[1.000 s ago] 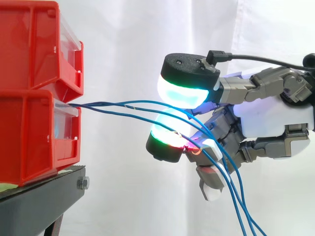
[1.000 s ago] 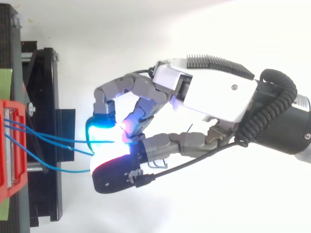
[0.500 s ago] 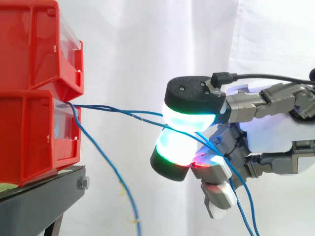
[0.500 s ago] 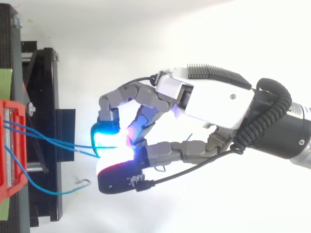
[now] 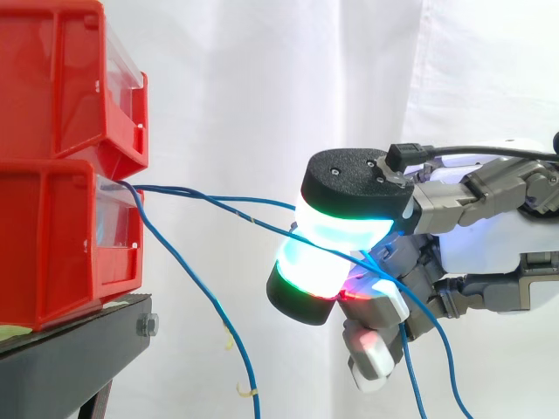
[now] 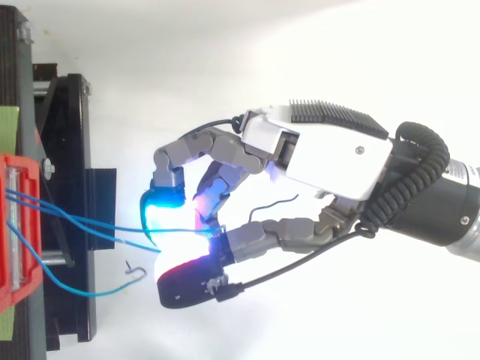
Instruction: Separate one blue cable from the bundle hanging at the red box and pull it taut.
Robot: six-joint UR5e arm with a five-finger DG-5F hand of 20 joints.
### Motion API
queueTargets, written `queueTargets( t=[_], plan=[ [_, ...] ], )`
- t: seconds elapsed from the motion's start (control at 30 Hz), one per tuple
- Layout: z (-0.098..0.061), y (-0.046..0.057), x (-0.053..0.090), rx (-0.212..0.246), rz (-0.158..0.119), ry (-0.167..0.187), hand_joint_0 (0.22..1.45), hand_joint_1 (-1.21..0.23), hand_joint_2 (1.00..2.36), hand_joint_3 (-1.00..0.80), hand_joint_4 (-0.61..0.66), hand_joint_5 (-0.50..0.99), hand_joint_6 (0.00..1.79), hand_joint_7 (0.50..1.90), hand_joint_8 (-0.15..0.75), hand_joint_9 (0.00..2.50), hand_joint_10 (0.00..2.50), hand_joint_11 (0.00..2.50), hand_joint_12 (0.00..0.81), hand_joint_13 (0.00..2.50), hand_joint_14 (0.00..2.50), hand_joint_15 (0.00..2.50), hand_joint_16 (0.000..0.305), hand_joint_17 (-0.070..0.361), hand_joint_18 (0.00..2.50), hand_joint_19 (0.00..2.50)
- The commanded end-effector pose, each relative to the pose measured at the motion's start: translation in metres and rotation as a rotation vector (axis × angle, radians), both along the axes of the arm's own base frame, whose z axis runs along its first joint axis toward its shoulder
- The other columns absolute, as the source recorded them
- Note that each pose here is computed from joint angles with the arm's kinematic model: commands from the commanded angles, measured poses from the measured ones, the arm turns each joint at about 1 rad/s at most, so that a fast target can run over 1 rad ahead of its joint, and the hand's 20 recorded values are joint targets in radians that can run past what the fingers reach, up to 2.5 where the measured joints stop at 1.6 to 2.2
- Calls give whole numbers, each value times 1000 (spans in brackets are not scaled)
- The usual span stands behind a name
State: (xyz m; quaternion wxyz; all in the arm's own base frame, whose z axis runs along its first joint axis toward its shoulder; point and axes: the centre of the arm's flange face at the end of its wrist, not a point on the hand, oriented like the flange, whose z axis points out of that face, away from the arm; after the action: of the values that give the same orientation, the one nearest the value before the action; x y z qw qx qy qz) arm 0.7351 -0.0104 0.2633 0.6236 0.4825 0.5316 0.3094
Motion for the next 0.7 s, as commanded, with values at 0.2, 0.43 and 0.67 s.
queueTargets(
  t=[0.2, 0.43, 0.67],
  plan=[
    [0, 0, 0, 0, 0, 0, 538, -792, 1000, -500, 26, -135, 776, 1165, 297, 1100, 27, 1030, 383, 904, 25, 692, 50, 113, 706, 490],
    [0, 0, 0, 0, 0, -2, 497, -801, 1000, -500, 50, -81, 556, 1401, 294, 1045, 24, 902, 395, 841, 22, 630, 53, 118, 686, 476],
    [0, 0, 0, 0, 0, -2, 602, -567, 1000, -500, 55, -74, 535, 1442, 289, 1074, 27, 895, 380, 868, 23, 644, 48, 108, 699, 534]
  ],
)
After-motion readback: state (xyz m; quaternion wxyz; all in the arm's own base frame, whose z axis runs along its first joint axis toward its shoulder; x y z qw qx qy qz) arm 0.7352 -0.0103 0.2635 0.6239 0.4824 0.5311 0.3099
